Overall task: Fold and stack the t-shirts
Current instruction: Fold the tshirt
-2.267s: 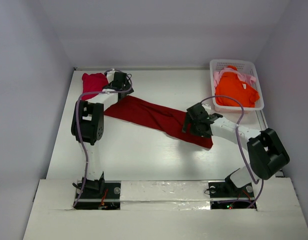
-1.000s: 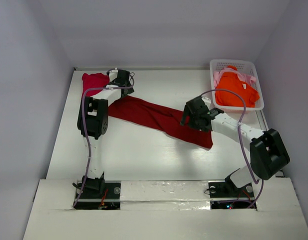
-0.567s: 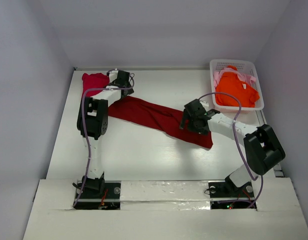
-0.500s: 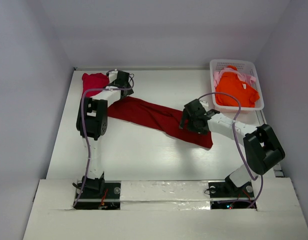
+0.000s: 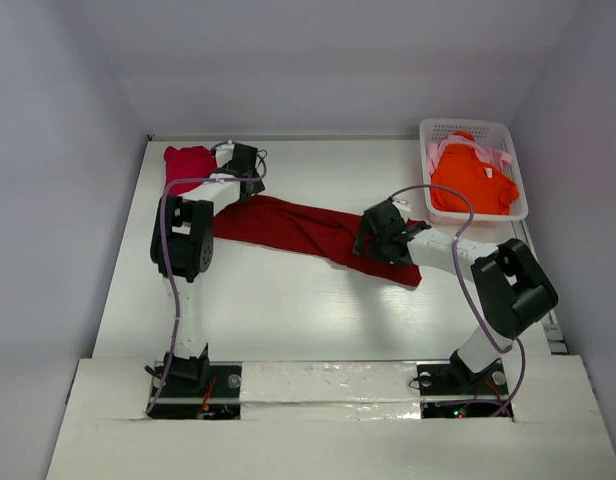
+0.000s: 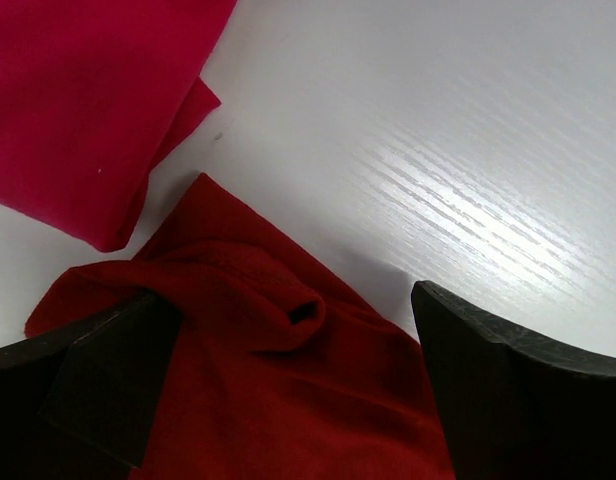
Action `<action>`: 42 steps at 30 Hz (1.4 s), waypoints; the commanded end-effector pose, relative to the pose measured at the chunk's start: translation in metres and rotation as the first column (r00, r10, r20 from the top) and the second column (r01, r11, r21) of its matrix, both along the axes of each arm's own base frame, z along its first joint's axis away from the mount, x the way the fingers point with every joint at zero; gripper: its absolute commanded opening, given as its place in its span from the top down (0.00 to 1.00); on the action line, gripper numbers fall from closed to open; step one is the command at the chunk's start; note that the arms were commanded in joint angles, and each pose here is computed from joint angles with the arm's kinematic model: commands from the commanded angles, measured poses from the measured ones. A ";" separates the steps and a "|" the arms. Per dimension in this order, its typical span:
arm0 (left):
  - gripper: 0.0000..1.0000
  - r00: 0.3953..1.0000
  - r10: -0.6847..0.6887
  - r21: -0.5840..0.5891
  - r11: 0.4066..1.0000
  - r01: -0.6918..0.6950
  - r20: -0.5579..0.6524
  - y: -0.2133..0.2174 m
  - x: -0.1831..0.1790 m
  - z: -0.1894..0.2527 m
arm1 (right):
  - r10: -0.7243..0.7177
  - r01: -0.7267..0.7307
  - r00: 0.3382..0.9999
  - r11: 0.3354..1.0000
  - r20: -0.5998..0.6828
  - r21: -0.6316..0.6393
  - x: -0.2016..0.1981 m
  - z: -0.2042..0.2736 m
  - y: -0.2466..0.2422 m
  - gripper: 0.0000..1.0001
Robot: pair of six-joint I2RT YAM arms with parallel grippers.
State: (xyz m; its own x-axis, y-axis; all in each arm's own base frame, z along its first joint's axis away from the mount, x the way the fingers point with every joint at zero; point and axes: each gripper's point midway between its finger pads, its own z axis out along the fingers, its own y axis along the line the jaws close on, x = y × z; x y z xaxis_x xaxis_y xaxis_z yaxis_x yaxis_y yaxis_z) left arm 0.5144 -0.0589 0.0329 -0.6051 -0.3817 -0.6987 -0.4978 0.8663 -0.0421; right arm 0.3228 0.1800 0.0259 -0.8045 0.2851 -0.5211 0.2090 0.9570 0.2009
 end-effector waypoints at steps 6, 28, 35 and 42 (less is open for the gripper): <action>0.01 1.000 0.020 -0.003 1.000 -0.020 0.017 0.005 -0.021 0.028 | 0.023 -0.020 0.994 0.999 -0.103 0.031 -0.011 -0.051 0.010 0.02; 0.01 0.999 0.015 0.002 1.000 -0.015 -0.032 -0.014 -0.056 0.021 | -0.056 0.052 0.996 0.997 -0.071 -0.053 0.004 -0.018 -0.004 0.02; 0.01 0.999 0.019 0.008 1.000 -0.018 -0.042 -0.014 -0.053 0.020 | -0.092 0.088 0.994 0.994 -0.067 -0.057 0.003 -0.013 -0.011 0.02; 0.01 0.987 0.087 0.054 0.995 -0.080 -0.138 -0.004 -0.070 0.002 | -0.113 0.110 0.992 0.993 -0.051 -0.050 0.009 0.000 -0.009 0.02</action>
